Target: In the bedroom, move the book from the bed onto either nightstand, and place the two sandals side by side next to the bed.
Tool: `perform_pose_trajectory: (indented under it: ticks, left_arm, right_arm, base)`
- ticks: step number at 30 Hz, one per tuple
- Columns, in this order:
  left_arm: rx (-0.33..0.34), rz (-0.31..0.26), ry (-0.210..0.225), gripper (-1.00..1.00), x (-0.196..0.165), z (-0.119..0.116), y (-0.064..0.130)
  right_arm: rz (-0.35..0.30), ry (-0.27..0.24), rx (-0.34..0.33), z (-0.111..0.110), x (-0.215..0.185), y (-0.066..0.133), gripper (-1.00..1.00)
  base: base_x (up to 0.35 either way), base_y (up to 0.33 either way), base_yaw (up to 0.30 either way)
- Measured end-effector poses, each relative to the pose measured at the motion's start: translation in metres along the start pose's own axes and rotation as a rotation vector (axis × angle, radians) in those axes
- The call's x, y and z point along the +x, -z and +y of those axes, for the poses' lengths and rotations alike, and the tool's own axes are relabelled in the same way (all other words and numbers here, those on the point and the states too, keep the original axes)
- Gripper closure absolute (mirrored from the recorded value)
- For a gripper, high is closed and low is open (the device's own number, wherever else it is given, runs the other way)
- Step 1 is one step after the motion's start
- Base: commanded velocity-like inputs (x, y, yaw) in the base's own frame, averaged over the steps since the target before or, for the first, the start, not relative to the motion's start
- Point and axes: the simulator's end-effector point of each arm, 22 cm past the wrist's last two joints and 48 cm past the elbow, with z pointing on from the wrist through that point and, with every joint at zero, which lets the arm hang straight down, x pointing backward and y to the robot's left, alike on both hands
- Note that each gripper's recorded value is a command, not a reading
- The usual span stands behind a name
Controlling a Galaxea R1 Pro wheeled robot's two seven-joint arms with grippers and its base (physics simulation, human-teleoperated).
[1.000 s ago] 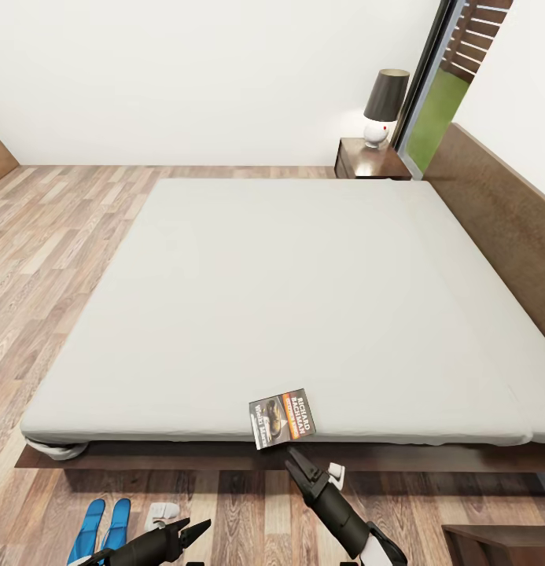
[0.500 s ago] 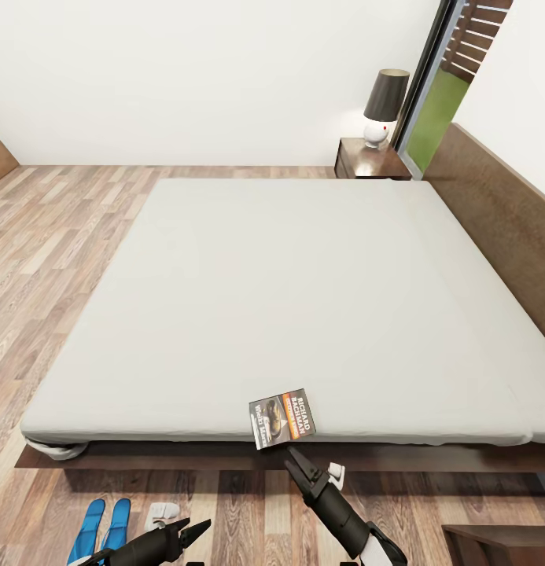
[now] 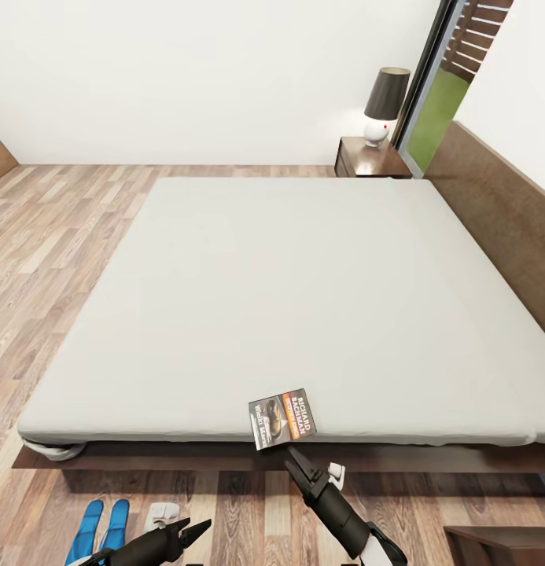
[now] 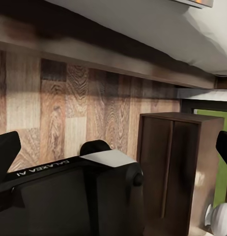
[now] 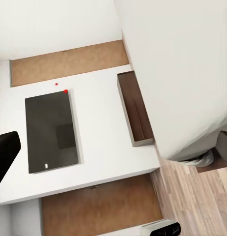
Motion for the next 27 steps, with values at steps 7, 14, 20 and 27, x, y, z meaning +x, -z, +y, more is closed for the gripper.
perform_pose_trajectory:
  ticks: [7,14,20,27]
  left_arm:
    - [0.0,-0.001,0.0,-1.0,0.0,0.007,-0.006]
    - [0.0,0.0,0.0,-1.0,0.001,0.013,-0.013]
    - [0.0,-0.001,0.0,-1.0,0.001,0.019,-0.018]
    - [0.0,-0.001,-0.001,-1.0,0.002,0.027,-0.025]
  right_arm:
    - [0.0,0.001,0.001,-0.009,-0.003,-0.002,-1.0]
    - [0.0,0.001,0.001,-0.018,-0.005,-0.003,-1.0]
    - [0.0,0.001,0.001,-0.026,-0.007,-0.005,-1.0]
    - [0.0,0.002,0.001,-0.035,-0.009,-0.007,-1.0]
  base:
    - [0.0,0.0,0.0]
    - [0.0,0.0,0.0]
    - [0.0,0.0,0.0]
    - [0.0,0.0,0.0]
